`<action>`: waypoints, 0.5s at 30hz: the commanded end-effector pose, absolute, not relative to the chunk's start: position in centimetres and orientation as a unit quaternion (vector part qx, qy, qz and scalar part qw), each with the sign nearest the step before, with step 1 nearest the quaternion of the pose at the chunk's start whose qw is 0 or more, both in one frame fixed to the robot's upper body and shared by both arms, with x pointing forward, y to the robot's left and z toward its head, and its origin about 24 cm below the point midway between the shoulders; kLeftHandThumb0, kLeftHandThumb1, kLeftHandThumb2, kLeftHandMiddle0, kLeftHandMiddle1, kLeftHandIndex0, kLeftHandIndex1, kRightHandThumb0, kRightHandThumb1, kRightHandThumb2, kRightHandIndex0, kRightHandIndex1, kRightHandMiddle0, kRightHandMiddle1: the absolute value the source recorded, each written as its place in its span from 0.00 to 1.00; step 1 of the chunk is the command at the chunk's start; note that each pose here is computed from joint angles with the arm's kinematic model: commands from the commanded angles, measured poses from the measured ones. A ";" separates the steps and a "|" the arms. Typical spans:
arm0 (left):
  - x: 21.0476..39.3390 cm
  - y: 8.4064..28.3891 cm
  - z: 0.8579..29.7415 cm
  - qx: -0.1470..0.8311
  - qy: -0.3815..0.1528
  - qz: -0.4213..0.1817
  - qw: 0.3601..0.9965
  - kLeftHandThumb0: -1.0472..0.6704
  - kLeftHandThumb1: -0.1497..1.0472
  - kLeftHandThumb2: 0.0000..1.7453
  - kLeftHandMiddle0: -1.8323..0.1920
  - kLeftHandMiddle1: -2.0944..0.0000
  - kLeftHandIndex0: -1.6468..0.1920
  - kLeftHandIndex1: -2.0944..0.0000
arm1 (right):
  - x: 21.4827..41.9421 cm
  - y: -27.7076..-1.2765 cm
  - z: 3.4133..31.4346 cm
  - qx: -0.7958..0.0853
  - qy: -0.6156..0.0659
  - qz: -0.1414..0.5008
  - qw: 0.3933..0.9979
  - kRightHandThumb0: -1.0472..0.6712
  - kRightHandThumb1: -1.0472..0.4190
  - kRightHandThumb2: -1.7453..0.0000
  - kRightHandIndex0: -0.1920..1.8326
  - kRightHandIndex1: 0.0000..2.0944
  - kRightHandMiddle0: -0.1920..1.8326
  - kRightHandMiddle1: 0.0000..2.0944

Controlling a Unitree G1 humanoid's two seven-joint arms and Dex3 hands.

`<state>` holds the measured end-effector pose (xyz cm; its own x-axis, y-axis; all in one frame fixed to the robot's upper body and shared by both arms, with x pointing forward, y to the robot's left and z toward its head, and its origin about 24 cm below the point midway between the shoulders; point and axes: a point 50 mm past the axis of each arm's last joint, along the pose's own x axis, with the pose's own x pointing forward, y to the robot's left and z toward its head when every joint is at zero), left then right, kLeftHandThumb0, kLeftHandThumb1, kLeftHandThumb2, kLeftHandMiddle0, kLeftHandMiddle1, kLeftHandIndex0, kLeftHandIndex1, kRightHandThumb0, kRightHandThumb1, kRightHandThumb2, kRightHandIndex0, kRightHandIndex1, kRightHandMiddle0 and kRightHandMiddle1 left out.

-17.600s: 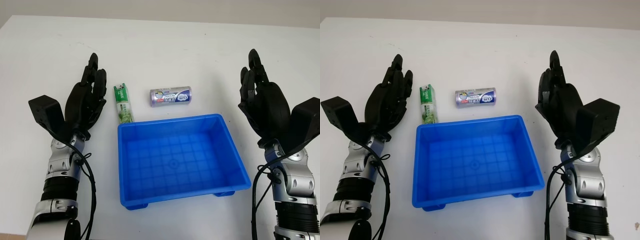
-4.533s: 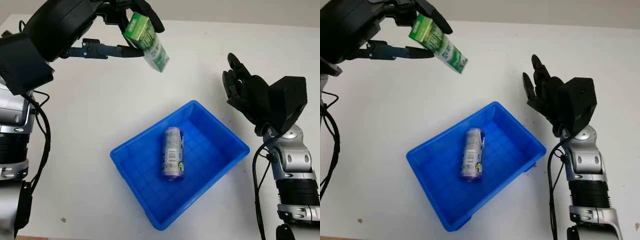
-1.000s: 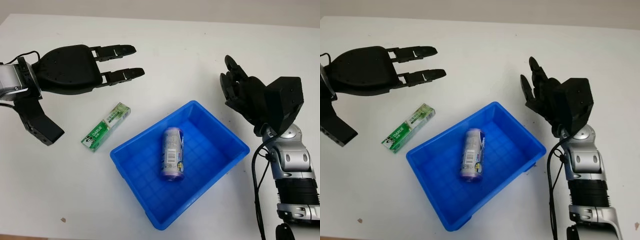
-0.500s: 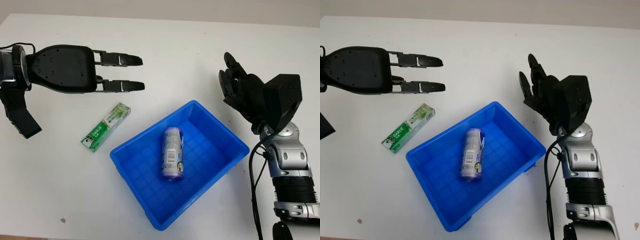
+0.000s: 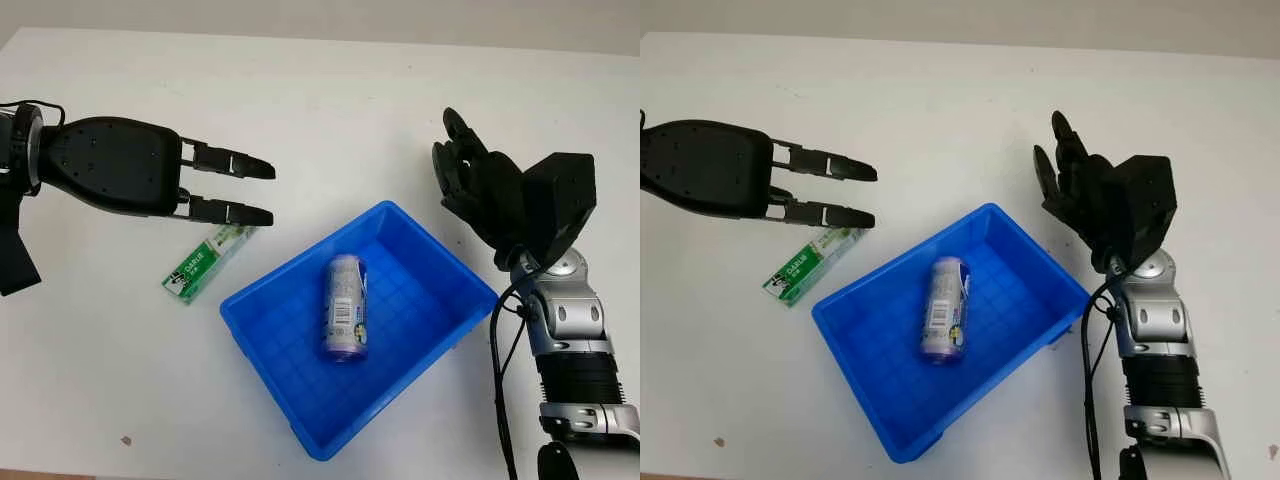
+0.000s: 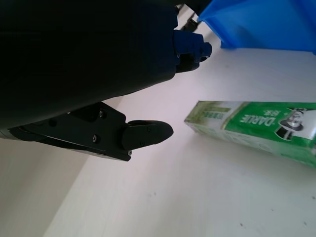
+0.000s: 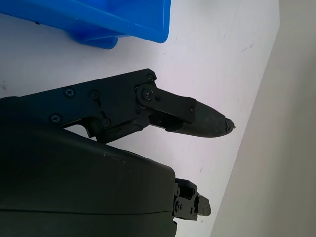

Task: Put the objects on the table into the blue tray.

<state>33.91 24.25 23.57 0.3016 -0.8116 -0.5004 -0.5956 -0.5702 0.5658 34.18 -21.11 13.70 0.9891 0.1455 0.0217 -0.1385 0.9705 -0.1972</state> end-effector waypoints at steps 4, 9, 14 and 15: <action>33.5 24.6 23.3 0.795 -0.434 -0.402 0.135 0.55 1.00 0.27 0.95 0.97 0.93 0.97 | 34.3 -21.1 14.0 -0.097 -0.029 0.072 0.992 0.25 0.00 0.62 0.00 0.02 0.00 0.02; 33.3 24.5 21.8 0.779 -0.442 -0.422 0.143 0.56 1.00 0.26 0.93 0.97 0.92 0.97 | 34.2 -21.0 13.9 -0.091 -0.032 0.071 0.993 0.24 0.00 0.63 0.00 0.02 0.00 0.02; 33.3 24.4 20.4 0.763 -0.454 -0.437 0.147 0.56 1.00 0.25 0.89 0.96 0.88 0.96 | 34.2 -21.0 13.8 -0.088 -0.031 0.065 0.994 0.25 0.00 0.63 0.00 0.02 0.01 0.02; 33.3 24.4 20.2 0.761 -0.454 -0.441 0.144 0.56 1.00 0.24 0.88 0.96 0.88 0.95 | 34.2 -21.0 13.8 -0.086 -0.031 0.064 0.994 0.25 0.00 0.63 0.00 0.02 0.01 0.02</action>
